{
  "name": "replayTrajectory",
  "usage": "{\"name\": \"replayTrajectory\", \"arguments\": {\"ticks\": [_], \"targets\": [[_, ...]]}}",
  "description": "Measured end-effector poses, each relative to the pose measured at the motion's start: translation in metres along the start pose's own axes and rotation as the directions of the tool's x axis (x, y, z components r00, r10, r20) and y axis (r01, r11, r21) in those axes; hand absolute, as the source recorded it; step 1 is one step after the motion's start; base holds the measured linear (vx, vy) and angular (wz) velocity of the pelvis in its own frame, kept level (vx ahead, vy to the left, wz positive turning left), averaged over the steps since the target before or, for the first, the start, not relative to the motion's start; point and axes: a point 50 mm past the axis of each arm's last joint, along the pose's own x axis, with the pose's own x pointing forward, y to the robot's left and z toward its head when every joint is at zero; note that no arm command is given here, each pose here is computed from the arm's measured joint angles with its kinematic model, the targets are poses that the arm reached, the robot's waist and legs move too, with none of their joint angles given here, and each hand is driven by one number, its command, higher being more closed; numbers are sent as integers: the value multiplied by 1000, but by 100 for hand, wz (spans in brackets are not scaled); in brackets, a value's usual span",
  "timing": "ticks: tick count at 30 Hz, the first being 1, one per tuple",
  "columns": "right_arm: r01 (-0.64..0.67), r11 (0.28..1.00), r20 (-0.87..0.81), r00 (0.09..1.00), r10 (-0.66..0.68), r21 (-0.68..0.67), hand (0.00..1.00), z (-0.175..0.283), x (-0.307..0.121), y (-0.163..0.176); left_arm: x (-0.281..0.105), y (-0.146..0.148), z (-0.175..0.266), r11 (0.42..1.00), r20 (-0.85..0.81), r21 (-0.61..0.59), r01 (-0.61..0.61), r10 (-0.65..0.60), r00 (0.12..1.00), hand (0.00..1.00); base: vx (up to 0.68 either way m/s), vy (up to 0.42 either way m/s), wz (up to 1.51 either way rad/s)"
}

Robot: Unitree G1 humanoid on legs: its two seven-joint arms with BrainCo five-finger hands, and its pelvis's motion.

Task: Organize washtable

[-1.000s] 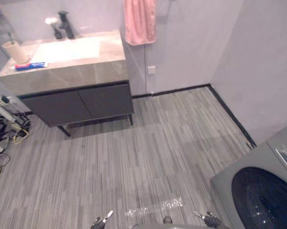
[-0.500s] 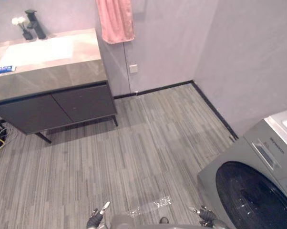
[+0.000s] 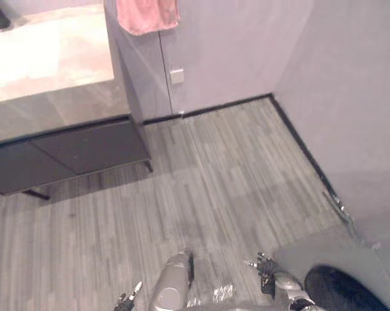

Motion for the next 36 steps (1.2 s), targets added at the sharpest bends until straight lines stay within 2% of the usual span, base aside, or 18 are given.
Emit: {"name": "replayTrajectory", "arguments": {"ticks": [7,10,14,16,17,19,21,23,27,28,30,33,36], "targets": [[11,1000,4,1000,-11,12,0,-8,-3,-3,8,-7,42,998,132,61,34,-42,990,0,544,18,54],[24,1000,37,999,-24,5,0,-1,-3,-9,10,-18,45,994,134,86,63,-74,988,0,658,-162,82],[2,1000,43,999,-2,-7,0,2,-2,-2,8,-20,38,992,120,110,63,-76,990,0,611,-298,116],[-11,997,114,993,20,-80,0,21,-1,0,3,-34,15,993,69,79,93,-98,993,0,710,-286,-26],[-27,994,149,988,42,-103,0,33,1,8,0,-45,12,986,64,106,128,-135,989,0,621,-142,-50],[-17,998,187,982,28,-61,0,44,1,15,-5,-67,31,962,149,170,212,-238,960,0,580,-137,1],[-22,1000,268,963,22,-3,0,62,-2,24,-18,-91,61,931,285,220,292,-347,893,0,476,-89,27],[-11,999,433,901,-10,46,0,100,-11,24,-40,-124,90,876,413,282,391,-479,775,0,501,25,21],[-32,994,639,768,-45,108,0,155,-34,31,-71,-162,120,813,525,352,464,-582,621,0,364,204,4],[-41,991,656,753,-52,126,0,160,-37,33,-75,-167,126,804,540,379,458,-594,596,0,401,259,36],[-98,981,755,653,-62,165,0,187,-57,41,-109,-187,156,772,644,482,415,-633,430,0,446,290,54],[-166,972,825,563,-46,167,0,212,-74,53,-138,-192,176,748,698,586,312,-661,275,0,310,183,16],[-270,959,901,433,37,90,0,235,-100,80,-182,-197,193,721,727,662,205,-684,59,0,234,136,-8]]}}
